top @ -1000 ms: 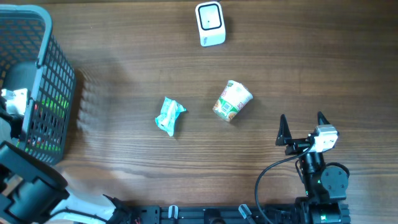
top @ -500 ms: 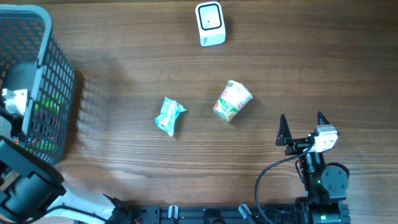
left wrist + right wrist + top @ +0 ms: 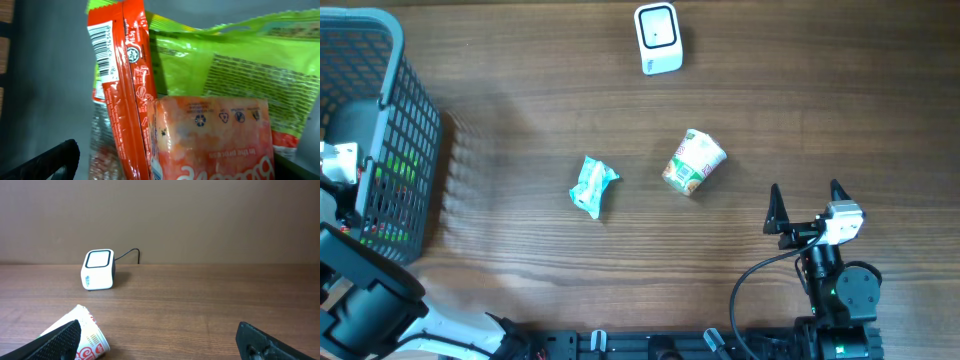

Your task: Scan the item barcode

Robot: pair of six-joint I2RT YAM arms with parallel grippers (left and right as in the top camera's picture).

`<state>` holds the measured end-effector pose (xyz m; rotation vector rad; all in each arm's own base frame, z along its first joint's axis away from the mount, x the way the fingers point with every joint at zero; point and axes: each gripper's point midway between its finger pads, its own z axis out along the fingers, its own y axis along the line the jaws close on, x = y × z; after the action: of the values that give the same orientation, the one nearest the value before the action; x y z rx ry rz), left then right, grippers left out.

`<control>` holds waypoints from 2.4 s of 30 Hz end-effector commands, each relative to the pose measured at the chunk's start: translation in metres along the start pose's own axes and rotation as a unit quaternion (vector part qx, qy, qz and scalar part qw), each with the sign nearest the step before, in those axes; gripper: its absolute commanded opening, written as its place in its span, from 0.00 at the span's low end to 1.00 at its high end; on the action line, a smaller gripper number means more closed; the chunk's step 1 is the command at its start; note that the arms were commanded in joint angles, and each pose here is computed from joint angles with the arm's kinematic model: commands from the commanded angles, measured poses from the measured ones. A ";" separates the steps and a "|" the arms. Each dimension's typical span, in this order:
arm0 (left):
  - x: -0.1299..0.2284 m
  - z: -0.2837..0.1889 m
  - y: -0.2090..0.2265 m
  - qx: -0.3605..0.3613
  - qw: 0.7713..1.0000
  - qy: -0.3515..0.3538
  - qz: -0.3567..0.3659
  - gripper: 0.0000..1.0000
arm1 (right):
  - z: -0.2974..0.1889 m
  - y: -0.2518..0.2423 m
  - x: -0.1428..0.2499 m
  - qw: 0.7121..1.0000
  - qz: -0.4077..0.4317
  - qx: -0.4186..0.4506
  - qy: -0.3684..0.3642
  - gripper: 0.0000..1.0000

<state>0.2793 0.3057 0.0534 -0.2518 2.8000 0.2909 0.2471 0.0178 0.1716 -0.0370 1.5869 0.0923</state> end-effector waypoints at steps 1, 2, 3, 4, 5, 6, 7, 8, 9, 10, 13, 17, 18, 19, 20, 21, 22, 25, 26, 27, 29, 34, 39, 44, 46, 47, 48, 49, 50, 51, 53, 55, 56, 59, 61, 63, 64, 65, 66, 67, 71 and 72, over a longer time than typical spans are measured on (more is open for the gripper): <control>-0.004 -0.014 0.020 -0.028 0.999 -0.013 -0.014 1.00 | 0.000 0.001 -0.001 1.000 -0.005 -0.005 -0.003 1.00; -0.003 -0.014 0.019 -0.025 1.000 -0.012 -0.014 1.00 | 0.000 0.001 -0.001 1.000 -0.005 -0.005 -0.003 1.00; -0.002 -0.014 0.014 -0.011 1.000 -0.012 -0.015 1.00 | 0.000 0.001 -0.001 1.000 -0.005 -0.005 -0.003 1.00; 0.001 -0.011 0.007 0.009 1.000 -0.011 -0.018 1.00 | 0.000 0.001 -0.001 1.000 -0.005 -0.005 -0.003 1.00; 0.003 -0.008 0.007 0.012 1.000 -0.007 -0.020 1.00 | 0.000 0.001 -0.001 1.000 -0.005 -0.005 -0.003 0.99; 0.006 -0.003 0.008 0.017 1.000 -0.005 -0.025 1.00 | 0.000 0.001 -0.001 1.000 -0.005 -0.005 -0.003 1.00; 0.009 0.001 0.007 0.025 0.999 -0.004 -0.029 1.00 | 0.000 0.001 -0.001 1.000 -0.005 -0.005 -0.003 1.00; 0.012 0.006 0.006 0.034 0.999 -0.001 -0.034 1.00 | 0.000 0.001 -0.001 1.000 -0.005 -0.005 -0.003 1.00; 0.017 0.013 0.007 0.039 0.998 0.005 -0.039 1.00 | 0.000 0.001 -0.001 1.000 -0.005 -0.005 -0.003 1.00; 0.021 0.019 0.008 0.042 0.998 0.011 -0.043 1.00 | 0.000 0.001 -0.001 1.000 -0.005 -0.005 -0.003 1.00; 0.032 0.035 0.010 0.049 0.997 0.023 -0.054 1.00 | 0.000 0.001 -0.001 1.000 -0.005 -0.005 -0.003 1.00; 0.050 0.051 0.000 0.078 0.993 0.053 -0.064 0.95 | 0.000 0.001 -0.001 1.000 -0.005 -0.005 -0.003 1.00; 0.053 0.051 -0.007 0.093 0.992 0.059 -0.066 0.87 | 0.000 0.001 -0.001 1.000 -0.005 -0.005 -0.003 1.00; 0.055 0.051 -0.011 0.103 0.991 0.061 -0.062 0.71 | 0.000 0.001 -0.001 1.000 -0.005 -0.005 -0.003 1.00; 0.057 0.050 -0.016 0.114 0.990 0.064 -0.054 0.27 | 0.000 0.001 -0.001 1.000 -0.005 -0.005 -0.003 1.00; 0.058 0.049 -0.017 0.116 0.990 0.066 -0.054 0.13 | 0.000 0.001 -0.001 1.000 -0.005 -0.005 -0.003 1.00; 0.057 0.049 -0.016 0.115 0.990 0.066 -0.054 0.04 | 0.000 0.001 -0.001 1.000 -0.005 -0.004 -0.003 0.99; 0.039 0.033 -0.003 0.093 0.994 0.037 -0.049 0.04 | 0.000 0.001 -0.001 1.000 -0.005 -0.005 -0.003 1.00; 0.026 0.019 0.005 0.080 0.995 0.017 -0.052 0.04 | 0.000 0.001 -0.001 1.000 -0.005 -0.005 -0.003 1.00; 0.013 0.003 0.012 0.070 0.996 -0.006 -0.061 0.04 | 0.000 0.001 -0.001 1.000 -0.005 -0.005 -0.003 1.00; -0.013 -0.034 0.024 0.046 0.994 -0.059 -0.078 0.04 | 0.000 0.001 -0.001 1.000 -0.005 -0.005 -0.004 1.00; -0.077 -0.161 0.051 -0.050 0.977 -0.198 -0.063 0.04 | 0.000 0.001 -0.001 1.000 -0.005 -0.005 -0.003 1.00; -0.132 -0.294 0.045 -0.112 0.934 -0.335 -0.051 0.04 | 0.000 0.001 -0.001 1.000 -0.005 -0.005 -0.003 1.00; -0.158 -0.369 -0.043 -0.065 0.908 -0.415 0.009 0.04 | 0.000 0.001 -0.001 1.000 -0.005 -0.005 -0.003 1.00; -0.141 -0.362 -0.105 0.006 0.926 -0.375 0.048 0.04 | 0.000 0.001 -0.001 1.000 -0.005 -0.005 -0.003 1.00; -0.129 -0.353 -0.128 0.036 0.937 -0.343 0.053 0.04 | 0.000 0.001 -0.001 1.000 -0.005 -0.005 -0.003 1.00; -0.118 -0.345 -0.148 0.066 0.946 -0.312 0.053 0.04 | 0.000 0.001 -0.001 1.000 -0.005 -0.005 -0.003 1.00; -0.103 -0.332 -0.171 0.103 0.957 -0.265 0.051 0.04 | 0.000 0.001 -0.001 1.000 -0.005 -0.005 -0.003 1.00; -0.091 -0.322 -0.189 0.131 0.964 -0.226 0.050 0.04 | 0.000 0.001 -0.001 1.000 -0.005 -0.005 -0.003 1.00; -0.079 -0.309 -0.206 0.153 0.969 -0.184 0.066 0.04 | 0.000 0.001 -0.001 1.000 -0.005 -0.005 -0.003 1.00; -0.062 -0.279 -0.231 0.180 0.972 -0.119 0.090 0.04 | 0.000 0.001 -0.001 1.000 -0.005 -0.005 -0.003 1.00; -0.044 -0.231 -0.256 0.201 0.972 -0.053 0.111 0.04 | 0.000 0.001 -0.001 1.000 -0.005 -0.005 -0.003 1.00; -0.038 -0.215 -0.262 0.205 0.971 -0.038 0.115 0.04 | 0.000 0.001 -0.001 1.000 -0.005 -0.005 -0.003 1.00; -0.017 -0.153 -0.284 0.214 0.969 -0.003 0.122 0.04 | 0.000 0.001 -0.001 1.000 -0.005 -0.005 -0.003 1.00; -0.001 -0.119 -0.297 0.219 0.967 0.008 0.133 0.04 | 0.000 0.001 -0.001 1.000 -0.005 -0.005 -0.003 1.00; 0.014 -0.097 -0.309 0.222 0.964 0.010 0.146 0.04 | 0.000 0.001 -0.001 1.000 -0.005 -0.005 -0.003 1.00; 0.018 -0.092 -0.311 0.216 0.964 0.009 0.152 0.61 | 0.000 0.001 -0.001 1.000 -0.005 -0.005 -0.003 1.00; 0.017 -0.090 -0.310 0.204 0.966 0.007 0.157 1.00 | 0.000 0.001 -0.001 1.000 -0.005 -0.005 -0.003 1.00; 0.009 -0.093 -0.305 0.187 0.969 -0.006 0.161 1.00 | 0.000 0.001 -0.001 1.000 -0.005 -0.005 -0.003 0.99; 0.000 -0.099 -0.305 0.184 0.969 -0.021 0.162 1.00 | 0.000 0.001 -0.001 1.000 -0.005 -0.004 -0.003 1.00; -0.040 -0.141 -0.300 0.178 0.966 -0.095 0.159 1.00 | 0.000 0.001 -0.001 1.000 -0.005 -0.005 -0.003 1.00; -0.048 -0.150 -0.299 0.177 0.965 -0.111 0.159 1.00 | 0.000 0.001 -0.001 1.000 -0.005 -0.005 -0.003 1.00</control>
<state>0.3209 -0.0106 0.1059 0.2921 2.7489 -0.1624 0.2471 0.0178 0.1715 -0.0370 1.5873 0.0923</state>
